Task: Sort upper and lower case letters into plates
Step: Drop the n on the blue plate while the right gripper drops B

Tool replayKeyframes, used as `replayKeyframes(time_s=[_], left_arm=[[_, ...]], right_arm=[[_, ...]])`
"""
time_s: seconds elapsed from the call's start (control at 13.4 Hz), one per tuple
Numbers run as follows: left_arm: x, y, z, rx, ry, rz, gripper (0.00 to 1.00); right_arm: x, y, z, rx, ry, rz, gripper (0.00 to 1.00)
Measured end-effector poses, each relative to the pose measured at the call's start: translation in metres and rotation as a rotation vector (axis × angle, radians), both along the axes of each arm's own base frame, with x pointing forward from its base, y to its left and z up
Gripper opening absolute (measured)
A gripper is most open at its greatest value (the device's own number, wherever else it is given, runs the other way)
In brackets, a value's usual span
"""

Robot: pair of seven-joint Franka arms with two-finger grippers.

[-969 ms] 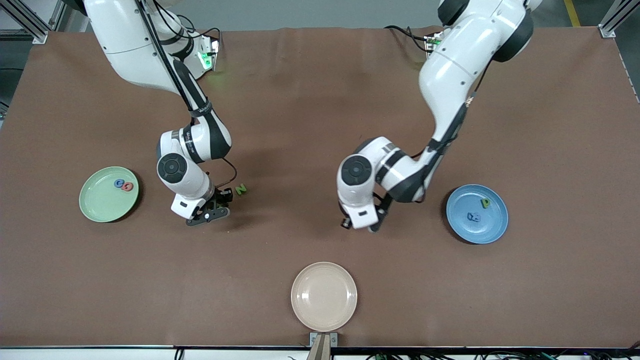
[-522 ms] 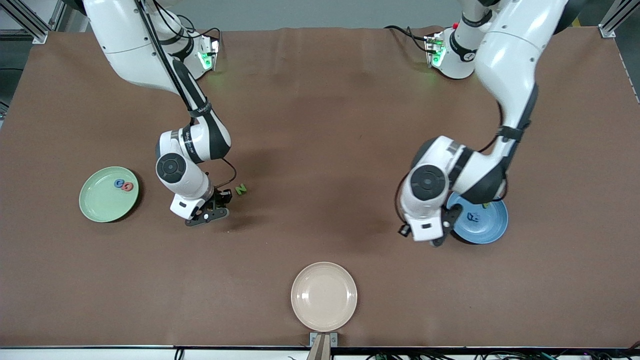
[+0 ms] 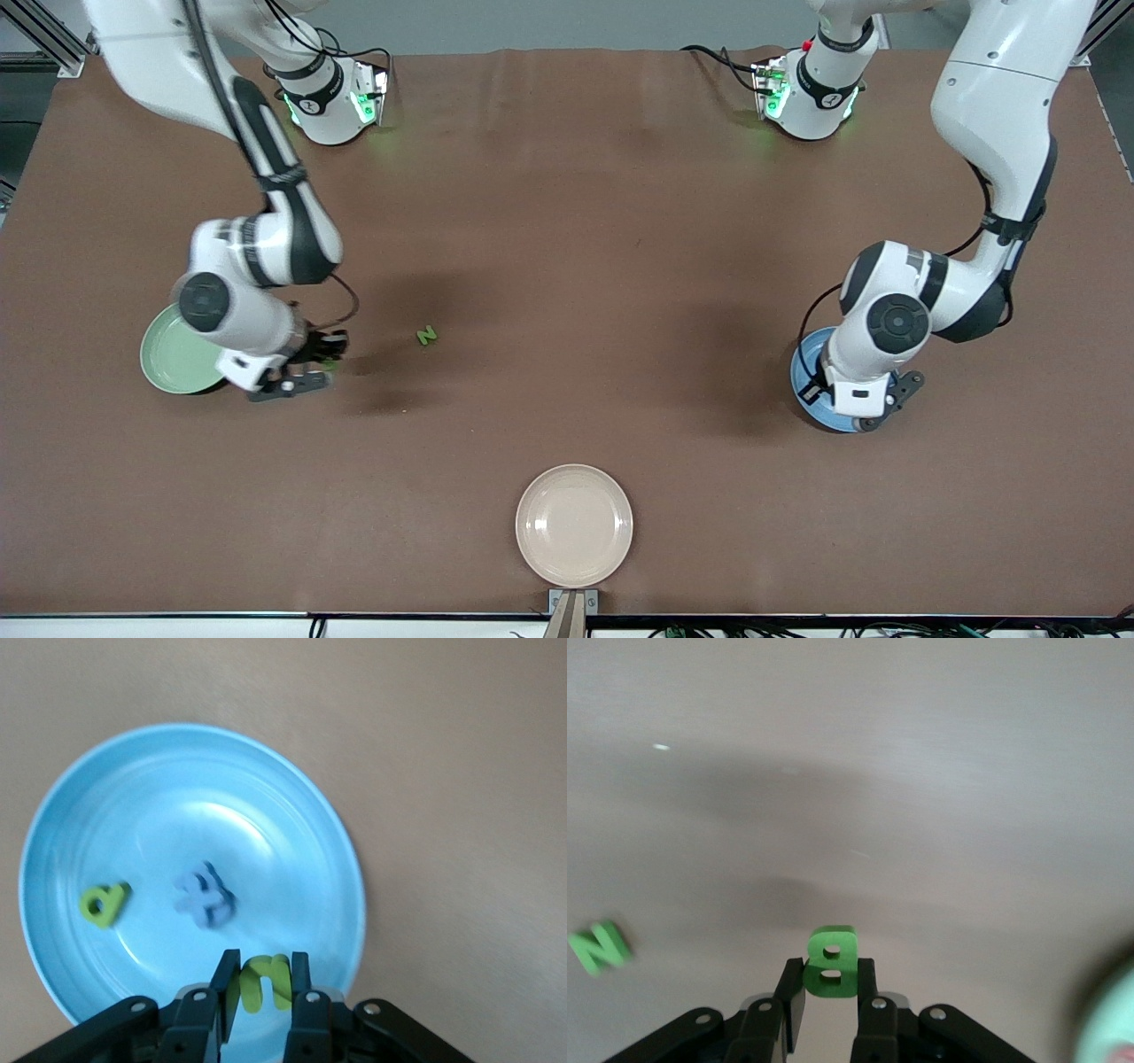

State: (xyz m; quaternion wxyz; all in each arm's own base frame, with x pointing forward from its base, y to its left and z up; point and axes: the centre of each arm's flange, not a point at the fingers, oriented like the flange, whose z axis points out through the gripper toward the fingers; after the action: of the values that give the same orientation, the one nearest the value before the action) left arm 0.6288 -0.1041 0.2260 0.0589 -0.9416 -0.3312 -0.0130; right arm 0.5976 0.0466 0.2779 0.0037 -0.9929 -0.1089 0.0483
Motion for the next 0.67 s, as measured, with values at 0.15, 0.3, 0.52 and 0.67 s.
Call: replayKeyframes(time_s=[0.15, 0.3, 0.52, 0.67], left_arm=[[-0.003, 0.009, -0.006, -0.003, 0.008, -0.013, 0.35], [-0.002, 0.009, -0.004, -0.006, 0.001, -0.017, 0.57], [0.007, 0.002, 0.025, -0.013, -0.033, -0.018, 0.89], [0.013, -0.023, 0.074, -0.01, -0.048, -0.064, 1.0]], right_arm=[[-0.003, -0.09, 0.015, 0.021, -0.01, 0.036, 0.28], [-0.021, -0.185, 0.01, 0.037, -0.006, 0.06, 0.28], [-0.054, -0.279, 0.0, 0.047, -0.016, 0.058, 0.28], [-0.066, -0.305, -0.019, 0.042, -0.02, 0.053, 0.28]])
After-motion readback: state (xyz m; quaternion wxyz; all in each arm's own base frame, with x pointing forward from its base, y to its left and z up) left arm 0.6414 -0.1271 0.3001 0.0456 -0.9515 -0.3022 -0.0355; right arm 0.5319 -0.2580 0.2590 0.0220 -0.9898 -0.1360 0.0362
